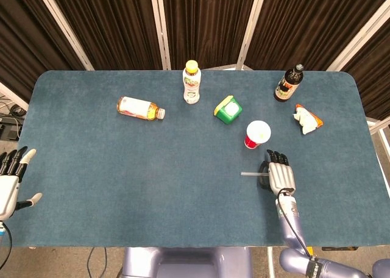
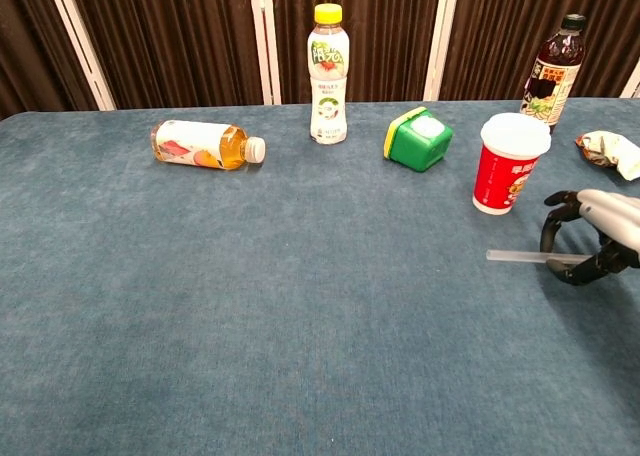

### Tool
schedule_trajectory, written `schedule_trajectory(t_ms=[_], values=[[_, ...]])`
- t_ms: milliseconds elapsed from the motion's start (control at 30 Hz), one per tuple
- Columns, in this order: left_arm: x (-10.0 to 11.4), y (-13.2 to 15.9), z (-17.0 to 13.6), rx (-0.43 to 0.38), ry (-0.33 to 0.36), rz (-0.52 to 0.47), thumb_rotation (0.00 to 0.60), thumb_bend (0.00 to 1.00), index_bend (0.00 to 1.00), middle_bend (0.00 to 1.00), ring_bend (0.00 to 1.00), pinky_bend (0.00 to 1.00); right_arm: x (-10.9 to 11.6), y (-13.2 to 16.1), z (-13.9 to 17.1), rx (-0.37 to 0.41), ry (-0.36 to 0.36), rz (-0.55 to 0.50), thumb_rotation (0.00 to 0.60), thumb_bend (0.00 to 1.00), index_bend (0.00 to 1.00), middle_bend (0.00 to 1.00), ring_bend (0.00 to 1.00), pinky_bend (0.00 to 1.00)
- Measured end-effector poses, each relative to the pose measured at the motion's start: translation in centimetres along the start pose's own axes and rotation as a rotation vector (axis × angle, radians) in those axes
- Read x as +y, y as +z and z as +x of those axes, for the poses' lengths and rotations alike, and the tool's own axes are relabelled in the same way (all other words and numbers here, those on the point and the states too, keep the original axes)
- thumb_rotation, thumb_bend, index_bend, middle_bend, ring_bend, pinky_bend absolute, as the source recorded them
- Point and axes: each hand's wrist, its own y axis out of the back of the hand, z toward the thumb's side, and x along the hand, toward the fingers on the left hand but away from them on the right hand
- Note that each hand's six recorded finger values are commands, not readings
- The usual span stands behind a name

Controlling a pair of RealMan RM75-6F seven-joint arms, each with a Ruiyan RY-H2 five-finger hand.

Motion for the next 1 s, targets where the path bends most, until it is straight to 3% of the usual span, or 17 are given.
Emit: schedule_trajectory(t_ms=[233,533,767,1000], values=[[0.0,0.0,0.0,0.001,0.0,-0.002,0.6,0.05,0.0,0.0,0.0,0.0,2.8,0.3,1.6,-0.003,-0.056,-0.17,0.6,0.45,0.51,0.07,0.0,0.0],[0.0,0.0,0.0,0.001,0.003,-0.001,0.6,0.05,0.0,0.0,0.0,0.0,8.8,1.8,3.0,0.057,-0.218,-0.531,0.6,0.44,0.52,0.07,0.0,0.0],[0.0,0.0,0.0,0.002,0.004,-0.001,0.6,0.04,0.0,0.0,0.0,0.0,13.2,3.7,2.4,0.156,-0.258,-0.986,0.6,0.43,0.53,0.07,0.0,0.0],[0.0,0.0,0.0,0.002,0.007,-0.001,0.6,0.04,0.0,0.0,0.0,0.0,17.2,5.0,-0.6,0.215,-0.237,-1.427,0.6,0.43,0.56,0.09,0.0,0.0]])
